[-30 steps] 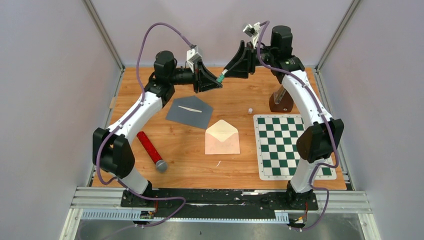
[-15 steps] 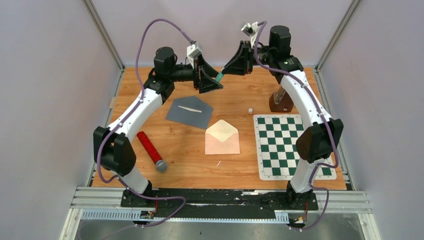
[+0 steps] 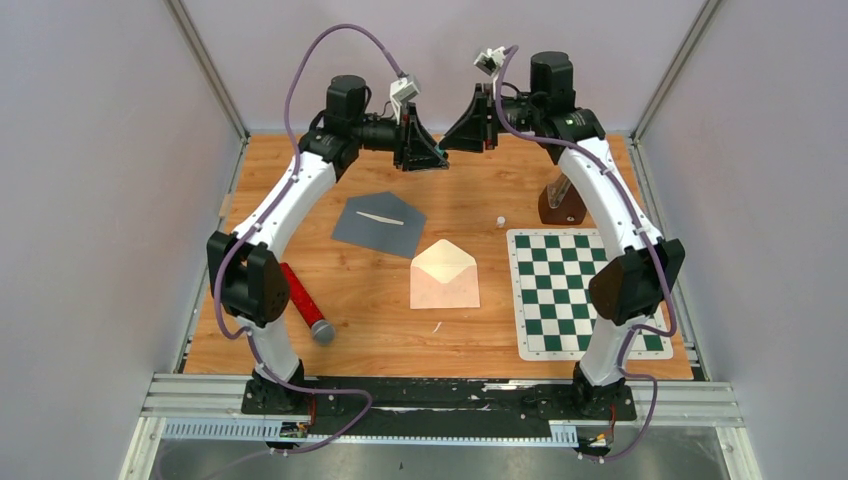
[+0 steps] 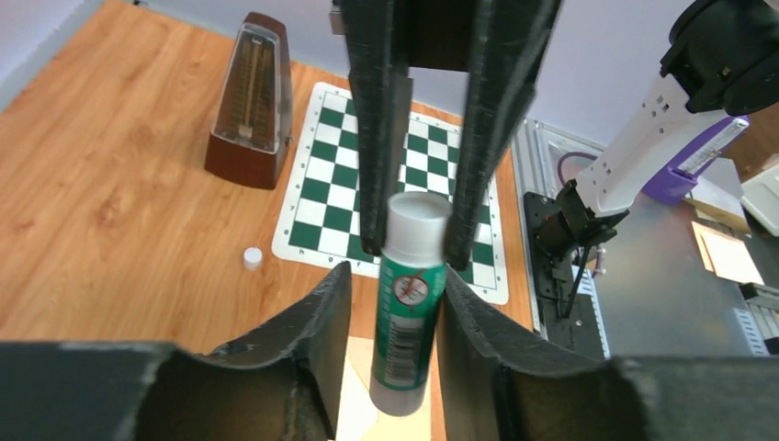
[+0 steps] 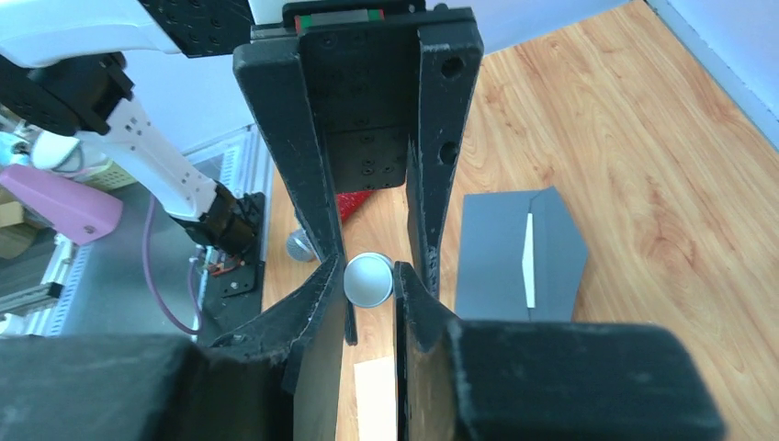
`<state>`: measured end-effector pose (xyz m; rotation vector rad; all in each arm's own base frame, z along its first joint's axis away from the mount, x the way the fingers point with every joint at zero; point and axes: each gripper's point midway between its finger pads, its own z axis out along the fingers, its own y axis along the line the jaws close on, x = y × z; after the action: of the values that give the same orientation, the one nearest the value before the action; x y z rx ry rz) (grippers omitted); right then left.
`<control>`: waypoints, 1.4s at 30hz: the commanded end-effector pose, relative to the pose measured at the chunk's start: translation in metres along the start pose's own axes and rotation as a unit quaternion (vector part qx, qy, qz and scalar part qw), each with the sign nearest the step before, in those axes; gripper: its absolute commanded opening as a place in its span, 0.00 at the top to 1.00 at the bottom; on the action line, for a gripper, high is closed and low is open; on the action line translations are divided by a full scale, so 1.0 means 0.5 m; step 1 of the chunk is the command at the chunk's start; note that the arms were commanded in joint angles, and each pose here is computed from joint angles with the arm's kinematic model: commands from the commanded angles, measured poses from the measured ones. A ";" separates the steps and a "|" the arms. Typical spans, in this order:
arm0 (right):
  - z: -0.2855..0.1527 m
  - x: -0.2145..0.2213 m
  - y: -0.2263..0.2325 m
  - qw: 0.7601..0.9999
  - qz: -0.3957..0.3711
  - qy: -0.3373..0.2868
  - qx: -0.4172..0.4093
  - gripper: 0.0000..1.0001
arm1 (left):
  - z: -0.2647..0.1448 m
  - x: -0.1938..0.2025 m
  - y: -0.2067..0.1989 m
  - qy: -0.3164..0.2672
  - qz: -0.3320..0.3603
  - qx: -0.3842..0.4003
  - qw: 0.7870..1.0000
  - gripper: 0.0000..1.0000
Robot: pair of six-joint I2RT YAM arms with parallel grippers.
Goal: Place the letter into the envelope and seal it
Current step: Unscrew the solid glue.
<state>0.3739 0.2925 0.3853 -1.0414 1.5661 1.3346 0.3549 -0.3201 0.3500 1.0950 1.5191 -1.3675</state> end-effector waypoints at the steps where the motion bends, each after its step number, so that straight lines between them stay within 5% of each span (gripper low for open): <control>1: 0.007 -0.019 0.010 0.999 -0.044 0.000 0.008 1.00 | -0.001 -0.015 -0.016 0.007 -0.003 0.023 1.000 0.59; 5: 0.010 -0.015 0.007 0.999 -0.049 0.005 0.018 1.00 | 0.000 -0.017 -0.018 0.011 -0.002 0.029 1.000 0.63; 12: 0.013 -0.006 -0.002 0.998 -0.049 0.016 0.030 1.00 | -0.012 -0.011 -0.011 0.033 0.026 0.002 0.999 0.55; 27: 0.026 -0.006 -0.009 0.998 -0.052 0.018 0.034 1.00 | -0.015 0.018 0.005 0.071 0.036 -0.005 0.997 0.83; 29: 0.026 -0.008 -0.007 0.998 -0.051 0.017 0.033 0.86 | -0.013 0.025 0.013 0.074 0.029 -0.008 0.997 0.97; 32: 0.012 -0.025 -0.014 0.998 -0.040 0.003 0.051 0.64 | -0.013 0.021 0.029 0.071 0.019 -0.032 0.997 1.00; 36: -0.057 -0.088 -0.038 0.984 -0.049 -0.065 0.158 0.48 | -0.030 -0.039 0.075 -0.006 -0.002 -0.133 0.991 1.00; 39: -0.107 -0.090 -0.059 0.946 -0.089 -0.161 0.266 0.31 | -0.075 -0.137 0.098 -0.143 0.003 -0.225 0.964 1.00; 42: -0.116 -0.102 -0.051 0.908 -0.154 -0.209 0.328 0.35 | -0.112 -0.210 0.114 -0.233 -0.008 -0.278 0.932 1.00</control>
<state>0.3980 0.2513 0.3531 -0.7034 1.6472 0.9298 0.4075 -0.2975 0.3071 0.7665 1.7702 -1.0920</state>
